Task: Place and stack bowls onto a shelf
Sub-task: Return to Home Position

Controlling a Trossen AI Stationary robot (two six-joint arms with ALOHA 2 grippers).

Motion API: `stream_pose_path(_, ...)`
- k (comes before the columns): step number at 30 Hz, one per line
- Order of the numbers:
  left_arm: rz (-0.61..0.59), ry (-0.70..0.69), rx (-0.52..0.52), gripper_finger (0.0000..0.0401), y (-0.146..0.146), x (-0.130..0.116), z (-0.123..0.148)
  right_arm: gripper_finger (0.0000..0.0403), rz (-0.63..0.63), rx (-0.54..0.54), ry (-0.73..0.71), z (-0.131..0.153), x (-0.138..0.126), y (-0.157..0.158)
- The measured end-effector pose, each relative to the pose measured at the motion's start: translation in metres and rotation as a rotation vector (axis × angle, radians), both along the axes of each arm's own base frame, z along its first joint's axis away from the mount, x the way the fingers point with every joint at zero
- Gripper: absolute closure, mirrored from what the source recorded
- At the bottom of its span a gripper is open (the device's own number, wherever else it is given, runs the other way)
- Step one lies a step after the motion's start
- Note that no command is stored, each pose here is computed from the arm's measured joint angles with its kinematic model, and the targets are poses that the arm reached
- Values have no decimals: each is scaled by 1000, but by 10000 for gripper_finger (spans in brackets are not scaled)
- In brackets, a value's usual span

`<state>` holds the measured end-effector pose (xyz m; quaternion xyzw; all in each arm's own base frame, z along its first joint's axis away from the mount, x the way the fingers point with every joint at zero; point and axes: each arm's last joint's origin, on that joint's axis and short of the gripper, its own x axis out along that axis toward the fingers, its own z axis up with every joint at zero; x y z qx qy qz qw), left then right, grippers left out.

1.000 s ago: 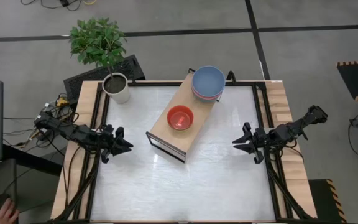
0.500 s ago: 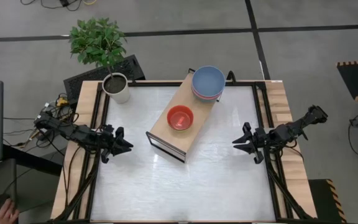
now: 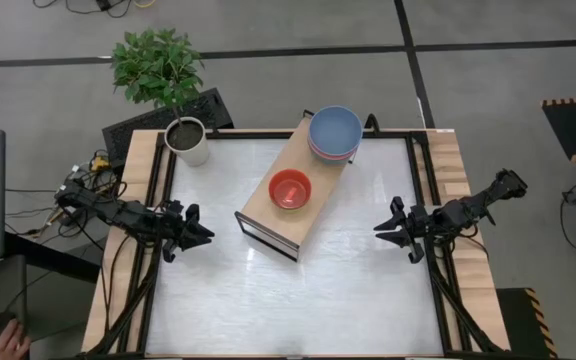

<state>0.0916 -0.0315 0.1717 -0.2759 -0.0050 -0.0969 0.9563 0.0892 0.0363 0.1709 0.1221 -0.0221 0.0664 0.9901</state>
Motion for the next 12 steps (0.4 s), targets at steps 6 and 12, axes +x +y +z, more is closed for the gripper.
stream_pose_path(6,0,0,0,312,0,0,0,290,0,0,0,0,0,0)
stream_pose_path(12,-1,0,0,312,0,0,0,290,0,0,0,0,0,0)
